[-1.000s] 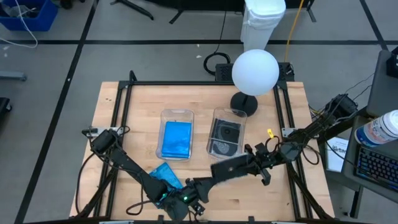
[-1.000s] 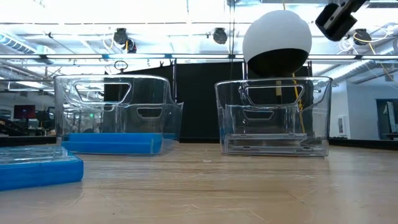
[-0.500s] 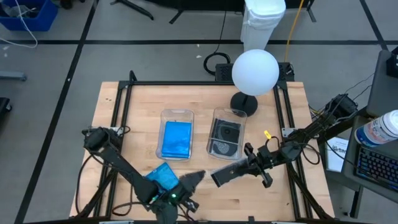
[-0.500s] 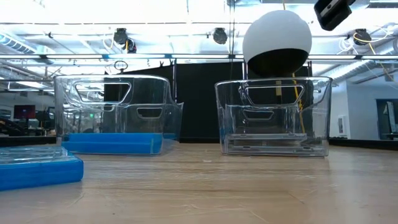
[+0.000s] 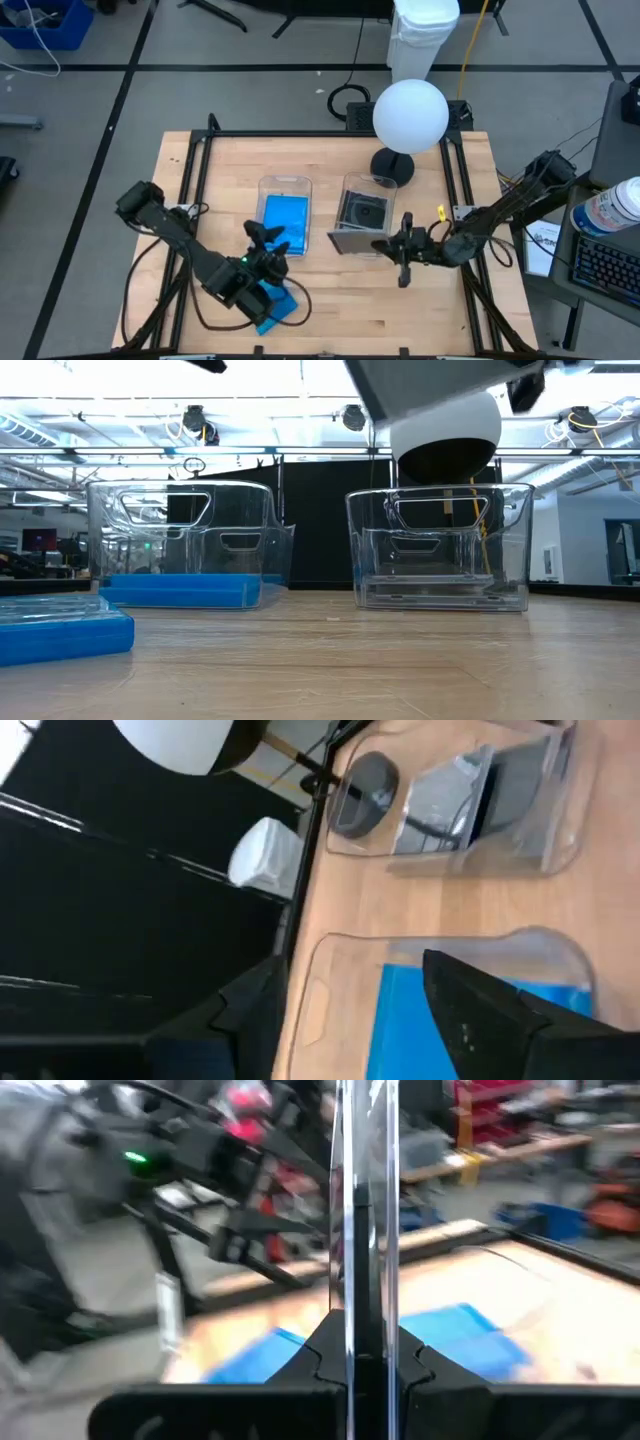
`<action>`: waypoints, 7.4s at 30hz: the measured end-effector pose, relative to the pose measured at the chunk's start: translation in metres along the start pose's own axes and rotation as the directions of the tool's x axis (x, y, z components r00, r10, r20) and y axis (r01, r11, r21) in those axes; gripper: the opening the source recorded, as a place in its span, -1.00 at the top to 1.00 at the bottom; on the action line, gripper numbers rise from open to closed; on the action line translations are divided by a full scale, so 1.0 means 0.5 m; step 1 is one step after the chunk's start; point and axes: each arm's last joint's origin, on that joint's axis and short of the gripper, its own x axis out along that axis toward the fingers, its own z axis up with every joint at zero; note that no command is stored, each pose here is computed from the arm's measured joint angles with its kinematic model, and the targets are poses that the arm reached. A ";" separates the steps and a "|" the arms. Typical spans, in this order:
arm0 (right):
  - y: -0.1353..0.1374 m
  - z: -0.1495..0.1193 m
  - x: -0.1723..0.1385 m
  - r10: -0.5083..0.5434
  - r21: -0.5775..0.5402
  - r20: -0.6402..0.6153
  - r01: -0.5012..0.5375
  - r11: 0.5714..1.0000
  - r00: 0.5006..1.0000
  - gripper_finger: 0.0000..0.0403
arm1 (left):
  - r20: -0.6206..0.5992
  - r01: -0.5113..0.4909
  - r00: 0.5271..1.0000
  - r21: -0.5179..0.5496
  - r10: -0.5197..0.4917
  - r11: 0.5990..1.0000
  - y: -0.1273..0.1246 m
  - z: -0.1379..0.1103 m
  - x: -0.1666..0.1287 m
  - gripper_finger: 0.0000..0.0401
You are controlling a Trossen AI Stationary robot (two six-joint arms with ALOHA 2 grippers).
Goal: Pick & place jewel cases by type
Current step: Put the black CD case into the right transparent bin, then put the blue CD case into the left transparent bin
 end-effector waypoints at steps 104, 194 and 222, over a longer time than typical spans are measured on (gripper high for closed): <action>-0.144 -0.095 0.070 -0.345 0.586 -0.452 0.565 0.581 0.823 0.38 | 0.081 -0.005 0.997 0.145 -0.007 0.989 -0.079 -0.133 -0.041 0.24; 0.142 -0.107 0.008 0.379 -0.599 -0.042 -0.327 0.731 0.925 0.99 | 0.490 0.576 0.727 -0.052 -0.482 0.816 -0.152 -0.091 -0.316 0.98; -0.019 0.124 -0.094 0.422 -0.519 0.097 -0.316 0.794 0.901 1.00 | 0.869 0.658 0.176 0.245 -0.462 0.712 0.282 -0.217 -0.168 0.99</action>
